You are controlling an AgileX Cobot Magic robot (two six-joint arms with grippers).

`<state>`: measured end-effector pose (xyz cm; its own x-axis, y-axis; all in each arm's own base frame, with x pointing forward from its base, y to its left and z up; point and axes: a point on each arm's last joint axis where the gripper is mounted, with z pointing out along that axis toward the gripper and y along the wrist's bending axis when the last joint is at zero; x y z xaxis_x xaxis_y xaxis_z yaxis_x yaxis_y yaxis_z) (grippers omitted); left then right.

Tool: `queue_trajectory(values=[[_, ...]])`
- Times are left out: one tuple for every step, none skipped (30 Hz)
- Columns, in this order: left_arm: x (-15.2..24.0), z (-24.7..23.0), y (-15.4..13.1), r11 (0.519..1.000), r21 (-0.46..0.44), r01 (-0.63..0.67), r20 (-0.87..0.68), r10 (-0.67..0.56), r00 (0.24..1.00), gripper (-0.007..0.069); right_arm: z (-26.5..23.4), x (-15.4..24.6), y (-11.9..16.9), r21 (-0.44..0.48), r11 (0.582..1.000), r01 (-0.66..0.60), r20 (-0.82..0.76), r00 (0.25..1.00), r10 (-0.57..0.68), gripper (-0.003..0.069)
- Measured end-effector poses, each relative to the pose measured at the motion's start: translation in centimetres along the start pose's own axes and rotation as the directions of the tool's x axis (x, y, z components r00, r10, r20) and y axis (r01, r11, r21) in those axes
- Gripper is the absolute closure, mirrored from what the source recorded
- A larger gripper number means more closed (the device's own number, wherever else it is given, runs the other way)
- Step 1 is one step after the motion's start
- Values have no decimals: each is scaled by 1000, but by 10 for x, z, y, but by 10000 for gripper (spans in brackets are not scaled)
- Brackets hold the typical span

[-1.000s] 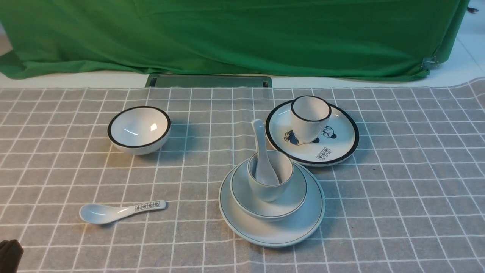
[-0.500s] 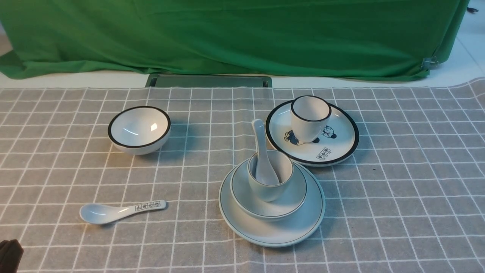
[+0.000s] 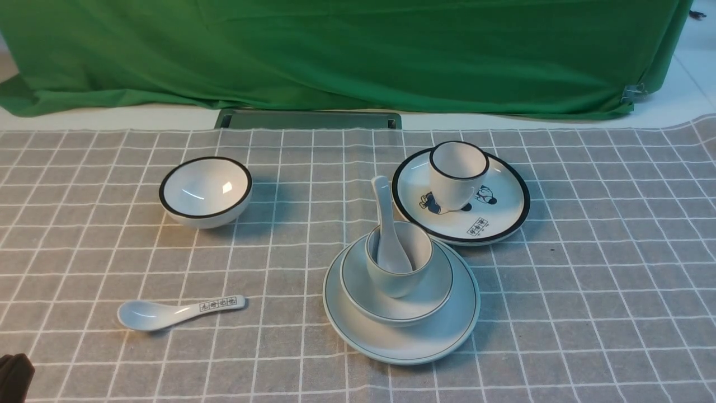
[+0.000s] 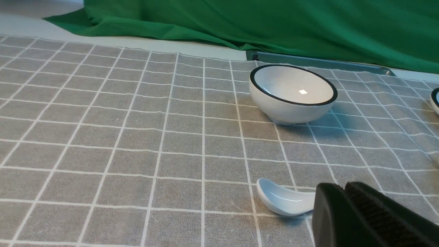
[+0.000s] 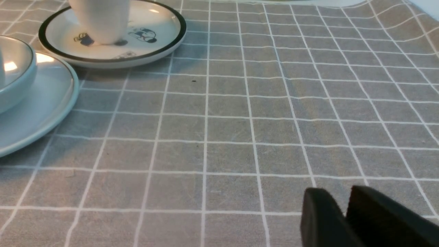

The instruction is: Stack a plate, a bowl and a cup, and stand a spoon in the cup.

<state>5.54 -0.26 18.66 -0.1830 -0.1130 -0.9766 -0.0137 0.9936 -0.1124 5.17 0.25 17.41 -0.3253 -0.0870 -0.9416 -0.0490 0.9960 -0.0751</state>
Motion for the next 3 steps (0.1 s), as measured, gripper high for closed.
queue_trajectory(values=[[0, 0, 0, 1000, 0, 0, 0, 0, 1000, 608, 0, 0, 0, 0, 1000, 0, 0, 1000, 0, 496], [0, 0, 0, 1000, 0, 0, 0, 0, 1000, 608, 0, 0, 0, 0, 1000, 0, 0, 1000, 0, 496], [0, 0, 0, 1000, 0, 0, 0, 0, 1000, 608, 0, 0, 0, 0, 1000, 0, 0, 1000, 0, 496]])
